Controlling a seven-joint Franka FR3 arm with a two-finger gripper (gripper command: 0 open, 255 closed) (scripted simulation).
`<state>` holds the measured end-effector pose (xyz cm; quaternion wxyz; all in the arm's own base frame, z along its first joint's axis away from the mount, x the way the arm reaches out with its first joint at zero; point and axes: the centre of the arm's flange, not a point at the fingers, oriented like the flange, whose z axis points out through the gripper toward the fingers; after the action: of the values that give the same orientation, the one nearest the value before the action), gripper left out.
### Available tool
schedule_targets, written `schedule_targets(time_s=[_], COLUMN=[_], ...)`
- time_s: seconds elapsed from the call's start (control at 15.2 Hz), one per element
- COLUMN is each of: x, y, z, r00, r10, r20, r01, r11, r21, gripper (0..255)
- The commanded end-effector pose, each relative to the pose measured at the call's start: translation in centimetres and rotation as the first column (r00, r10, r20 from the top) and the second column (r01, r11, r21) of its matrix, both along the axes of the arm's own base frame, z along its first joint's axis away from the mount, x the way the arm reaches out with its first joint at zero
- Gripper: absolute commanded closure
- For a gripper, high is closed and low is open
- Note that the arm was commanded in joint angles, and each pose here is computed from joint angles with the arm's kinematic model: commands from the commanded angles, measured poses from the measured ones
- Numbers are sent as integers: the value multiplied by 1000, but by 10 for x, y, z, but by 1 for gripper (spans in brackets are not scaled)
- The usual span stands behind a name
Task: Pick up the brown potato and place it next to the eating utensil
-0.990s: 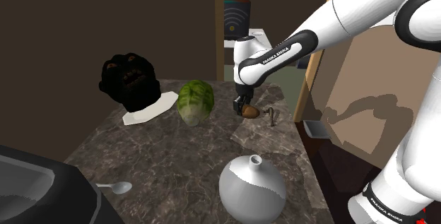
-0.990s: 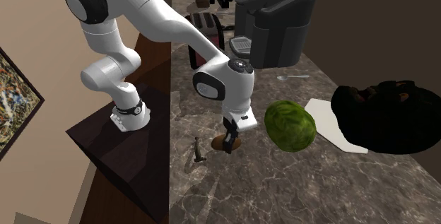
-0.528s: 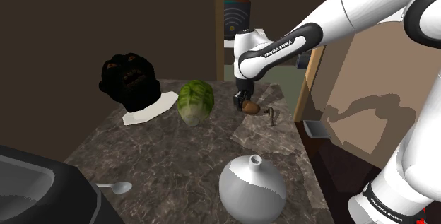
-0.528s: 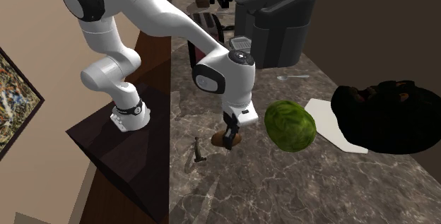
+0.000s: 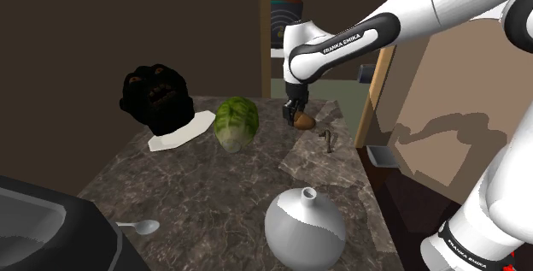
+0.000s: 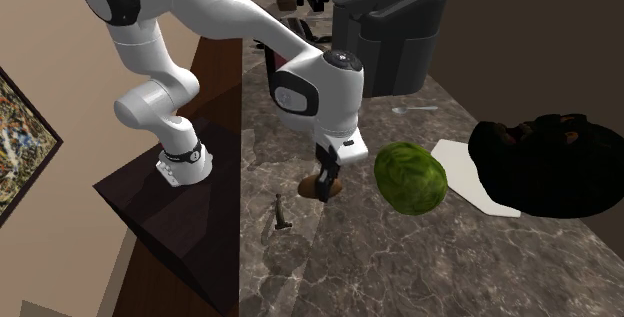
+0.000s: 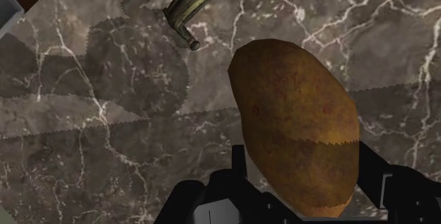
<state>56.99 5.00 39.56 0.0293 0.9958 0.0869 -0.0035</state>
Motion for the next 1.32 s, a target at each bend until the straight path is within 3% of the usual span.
schedule_targets(time_s=[0.0, 0.79, 1.25], x=[0, 0, -18], y=[1, 1, 91], z=[11, 71, 71], r00=[1000, 1000, 1000], r10=[0, 0, 0], r20=[0, 0, 0], r01=[0, 0, 0], r11=[1000, 1000, 1000], r21=[0, 0, 0], gripper=[255, 255, 255])
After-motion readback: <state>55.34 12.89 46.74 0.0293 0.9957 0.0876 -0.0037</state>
